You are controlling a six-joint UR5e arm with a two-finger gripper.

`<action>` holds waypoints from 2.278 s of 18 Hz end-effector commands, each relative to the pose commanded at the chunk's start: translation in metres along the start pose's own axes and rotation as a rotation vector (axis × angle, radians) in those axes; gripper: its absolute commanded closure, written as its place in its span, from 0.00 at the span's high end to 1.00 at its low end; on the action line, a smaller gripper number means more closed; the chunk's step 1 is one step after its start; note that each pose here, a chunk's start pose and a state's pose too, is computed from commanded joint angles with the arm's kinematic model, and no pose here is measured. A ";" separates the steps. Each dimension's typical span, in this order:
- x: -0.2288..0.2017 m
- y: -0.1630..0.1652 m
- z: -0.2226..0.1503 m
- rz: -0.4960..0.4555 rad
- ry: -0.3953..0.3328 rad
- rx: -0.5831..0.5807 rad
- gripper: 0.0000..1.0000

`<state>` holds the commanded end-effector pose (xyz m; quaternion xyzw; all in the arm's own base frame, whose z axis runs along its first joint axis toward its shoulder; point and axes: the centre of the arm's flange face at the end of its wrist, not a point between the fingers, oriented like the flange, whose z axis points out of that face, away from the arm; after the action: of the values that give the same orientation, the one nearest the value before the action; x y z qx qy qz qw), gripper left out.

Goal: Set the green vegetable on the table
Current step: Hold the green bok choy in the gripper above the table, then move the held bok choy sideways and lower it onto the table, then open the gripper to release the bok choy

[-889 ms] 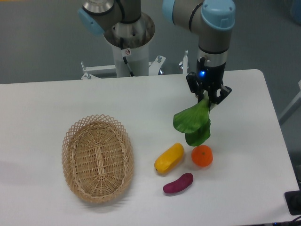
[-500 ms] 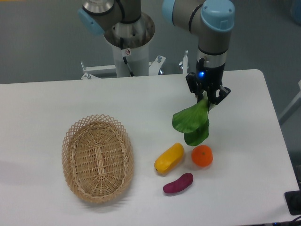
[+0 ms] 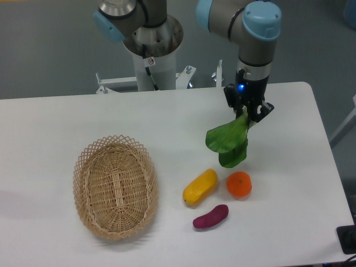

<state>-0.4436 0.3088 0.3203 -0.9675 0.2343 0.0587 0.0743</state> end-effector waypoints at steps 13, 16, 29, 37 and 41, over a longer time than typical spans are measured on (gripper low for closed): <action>-0.032 0.099 0.059 0.180 0.057 -0.020 0.39; -0.028 0.107 0.074 0.179 0.086 -0.010 0.39; -0.026 0.114 0.095 0.154 0.097 -0.004 0.45; -0.029 0.108 0.092 0.134 0.069 -0.013 1.00; -0.027 0.095 0.076 0.034 0.040 -0.025 1.00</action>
<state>-0.5175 0.2508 0.2386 -0.9652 0.2515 0.0437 0.0566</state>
